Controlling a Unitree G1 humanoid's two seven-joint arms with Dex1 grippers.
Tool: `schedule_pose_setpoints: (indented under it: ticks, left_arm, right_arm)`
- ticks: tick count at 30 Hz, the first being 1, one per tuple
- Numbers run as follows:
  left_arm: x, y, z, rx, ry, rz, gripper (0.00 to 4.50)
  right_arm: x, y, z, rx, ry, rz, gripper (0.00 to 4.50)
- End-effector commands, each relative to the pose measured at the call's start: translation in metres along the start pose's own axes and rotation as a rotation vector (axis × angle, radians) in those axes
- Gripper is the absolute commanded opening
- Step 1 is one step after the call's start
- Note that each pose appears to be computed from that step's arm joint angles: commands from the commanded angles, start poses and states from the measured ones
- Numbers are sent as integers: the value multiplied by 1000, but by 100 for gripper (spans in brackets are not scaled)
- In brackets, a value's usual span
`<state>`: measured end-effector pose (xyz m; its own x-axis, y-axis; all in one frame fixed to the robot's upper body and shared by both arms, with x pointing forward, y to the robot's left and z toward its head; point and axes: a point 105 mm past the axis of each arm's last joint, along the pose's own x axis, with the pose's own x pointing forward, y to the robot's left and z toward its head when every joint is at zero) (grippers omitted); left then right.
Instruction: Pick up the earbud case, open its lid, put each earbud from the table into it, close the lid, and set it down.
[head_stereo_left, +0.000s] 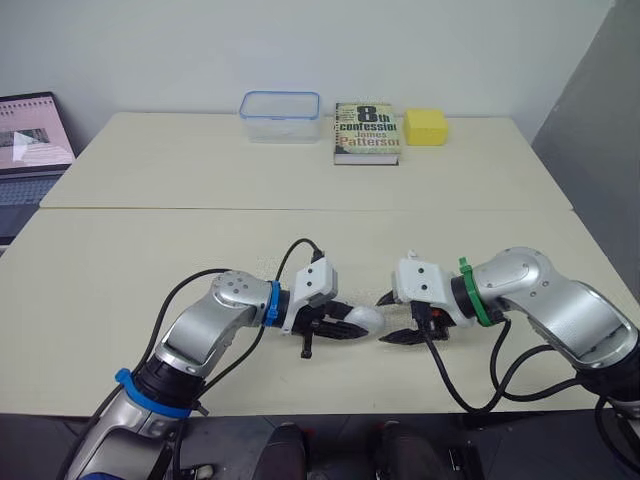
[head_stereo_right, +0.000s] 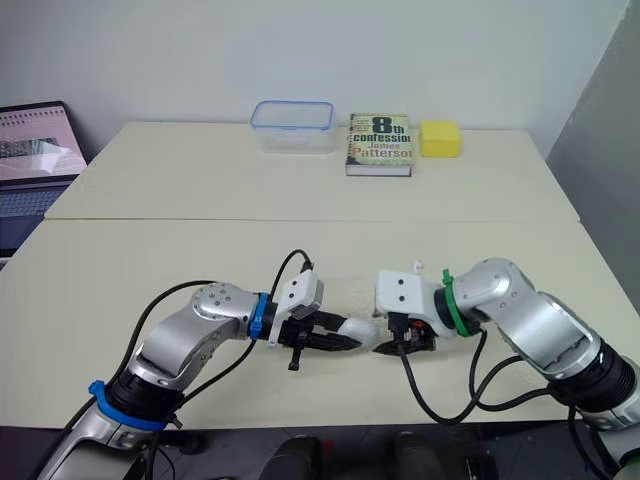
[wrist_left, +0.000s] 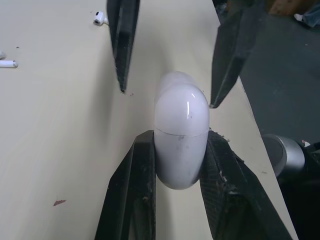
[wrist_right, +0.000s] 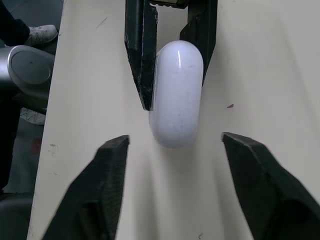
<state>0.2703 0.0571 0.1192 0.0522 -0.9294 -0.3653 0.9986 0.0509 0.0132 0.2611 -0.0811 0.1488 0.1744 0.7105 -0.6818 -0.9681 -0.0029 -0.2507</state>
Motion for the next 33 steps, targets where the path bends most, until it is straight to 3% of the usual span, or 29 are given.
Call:
schedule_pose_setpoints:
  ticks: [1,5,7,10,14,22,33]
  left_arm:
    - [-7,-9,8,15,-77,-14,81]
    - [-12,-9,16,-95,-320,51,81]
    - [-14,-6,9,-115,-371,108,81]
    - [-13,-1,-1,-88,-365,186,81]
    - [-11,3,5,-73,-418,243,81]
    - [-4,-4,13,-11,-414,197,81]
    - [-5,-10,13,45,-379,157,81]
  right_arm:
    - [-28,-19,4,-69,16,-98,362]
    - [-51,-31,11,-192,-33,-181,362]
    - [-57,-30,24,-242,-125,-203,362]
    - [-57,-17,35,-271,-198,-171,362]
    - [-44,-10,39,-271,-224,-163,362]
    - [-20,-16,45,-260,-271,-171,362]
    - [-22,-32,43,-241,-259,-213,362]
